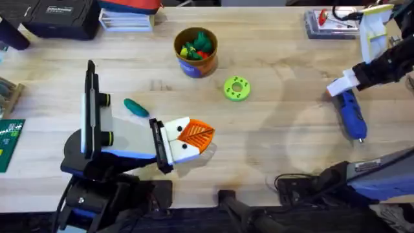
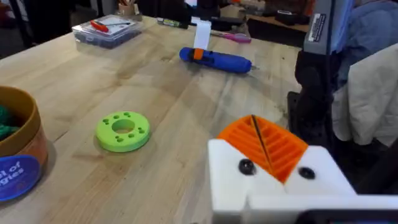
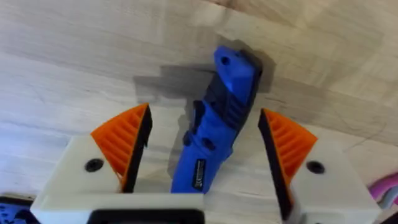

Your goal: Pick up the gripper from the table and insert it into the empty holder that is missing its gripper. Then pick up a screw, insert it into the mounting hole, and use the screwdriver to tighten it. Finally, clean up the table by picking up the vegetable and placing it into the bucket.

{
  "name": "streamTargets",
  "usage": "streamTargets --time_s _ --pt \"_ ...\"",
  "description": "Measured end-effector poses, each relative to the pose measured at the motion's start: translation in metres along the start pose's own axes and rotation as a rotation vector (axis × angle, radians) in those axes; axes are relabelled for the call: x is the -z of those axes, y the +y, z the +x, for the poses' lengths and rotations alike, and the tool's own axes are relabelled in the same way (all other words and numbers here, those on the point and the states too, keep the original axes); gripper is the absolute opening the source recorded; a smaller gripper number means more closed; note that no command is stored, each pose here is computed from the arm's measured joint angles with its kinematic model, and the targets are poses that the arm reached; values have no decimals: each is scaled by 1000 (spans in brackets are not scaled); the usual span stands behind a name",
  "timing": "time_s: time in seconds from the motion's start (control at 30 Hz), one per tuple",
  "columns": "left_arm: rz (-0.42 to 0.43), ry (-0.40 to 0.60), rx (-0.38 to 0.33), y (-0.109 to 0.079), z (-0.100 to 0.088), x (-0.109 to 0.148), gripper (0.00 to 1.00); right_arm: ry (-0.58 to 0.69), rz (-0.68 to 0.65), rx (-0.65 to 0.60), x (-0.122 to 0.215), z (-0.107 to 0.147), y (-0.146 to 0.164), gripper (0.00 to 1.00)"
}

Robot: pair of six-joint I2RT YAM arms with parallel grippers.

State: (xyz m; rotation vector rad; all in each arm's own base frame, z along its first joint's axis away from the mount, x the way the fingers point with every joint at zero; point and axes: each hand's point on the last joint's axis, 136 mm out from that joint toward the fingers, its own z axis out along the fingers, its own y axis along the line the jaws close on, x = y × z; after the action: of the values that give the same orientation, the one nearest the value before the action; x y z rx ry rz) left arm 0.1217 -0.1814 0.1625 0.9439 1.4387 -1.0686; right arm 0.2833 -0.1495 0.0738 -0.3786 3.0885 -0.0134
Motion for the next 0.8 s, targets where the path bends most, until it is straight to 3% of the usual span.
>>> streamTargets --time_s 0.7,0.73,0.8 --pt "0 0 0 0 0 0 4 62 -38 -19 -37 9 -15 988" --pt "0 0 0 0 0 0 4 60 -37 -18 -37 9 -15 964" --pt "0 0 0 0 0 0 4 55 -27 -18 -37 7 -18 753"
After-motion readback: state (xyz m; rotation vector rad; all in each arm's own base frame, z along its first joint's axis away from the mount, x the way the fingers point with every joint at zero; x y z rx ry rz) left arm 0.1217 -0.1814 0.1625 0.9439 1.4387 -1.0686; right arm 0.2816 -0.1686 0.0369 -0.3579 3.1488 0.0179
